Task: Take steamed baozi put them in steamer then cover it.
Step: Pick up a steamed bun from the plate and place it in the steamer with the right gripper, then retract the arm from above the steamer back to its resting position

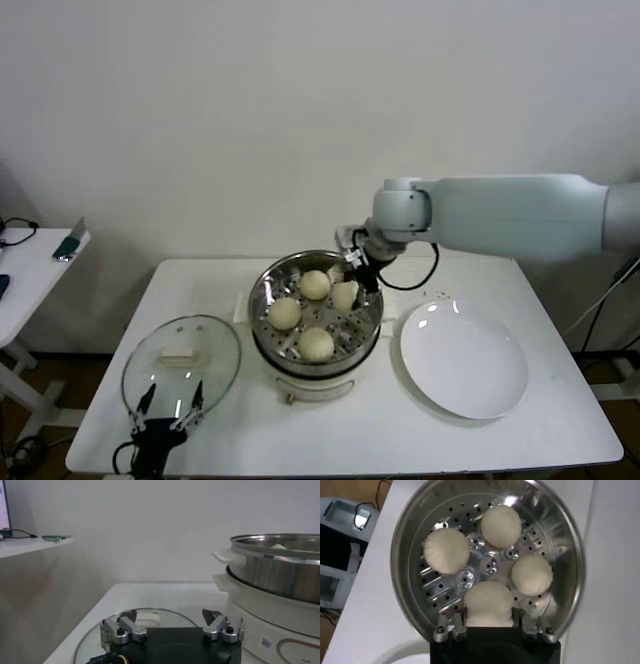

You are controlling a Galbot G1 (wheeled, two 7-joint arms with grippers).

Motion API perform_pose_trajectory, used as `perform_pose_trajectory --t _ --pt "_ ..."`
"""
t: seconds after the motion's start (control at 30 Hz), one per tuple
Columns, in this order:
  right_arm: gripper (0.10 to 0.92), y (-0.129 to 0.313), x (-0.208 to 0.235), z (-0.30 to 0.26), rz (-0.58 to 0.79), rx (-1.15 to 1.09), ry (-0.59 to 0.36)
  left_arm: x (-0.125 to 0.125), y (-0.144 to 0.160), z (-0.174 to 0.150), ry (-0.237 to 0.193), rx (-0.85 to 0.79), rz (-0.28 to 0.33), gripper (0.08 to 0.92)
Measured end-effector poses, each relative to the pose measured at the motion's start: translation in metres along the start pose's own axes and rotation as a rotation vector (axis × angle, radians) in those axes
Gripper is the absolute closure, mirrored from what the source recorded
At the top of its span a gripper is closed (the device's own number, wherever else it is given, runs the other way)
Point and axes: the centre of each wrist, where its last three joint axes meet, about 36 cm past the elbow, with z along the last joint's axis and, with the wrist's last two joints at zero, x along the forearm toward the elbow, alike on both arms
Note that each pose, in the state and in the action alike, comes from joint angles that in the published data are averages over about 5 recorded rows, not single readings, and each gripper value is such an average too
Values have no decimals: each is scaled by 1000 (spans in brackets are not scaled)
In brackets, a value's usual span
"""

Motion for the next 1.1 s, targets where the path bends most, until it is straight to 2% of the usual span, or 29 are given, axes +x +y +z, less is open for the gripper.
perform_pose_trajectory --t 0.33,0.57,0.87,1.1 --pt "420 8 -36 -4 -7 -12 25 0 0 0 1 1 -2 177" --pt "404 10 -44 -5 -1 -11 36 -1 0 0 -2 3 -2 177" --pt "217 3 -31 -5 15 -30 -9 0 0 -1 -4 7 -3 177" --pt "200 -8 3 8 52 -101 -110 0 1 -3 -7 10 -4 177"
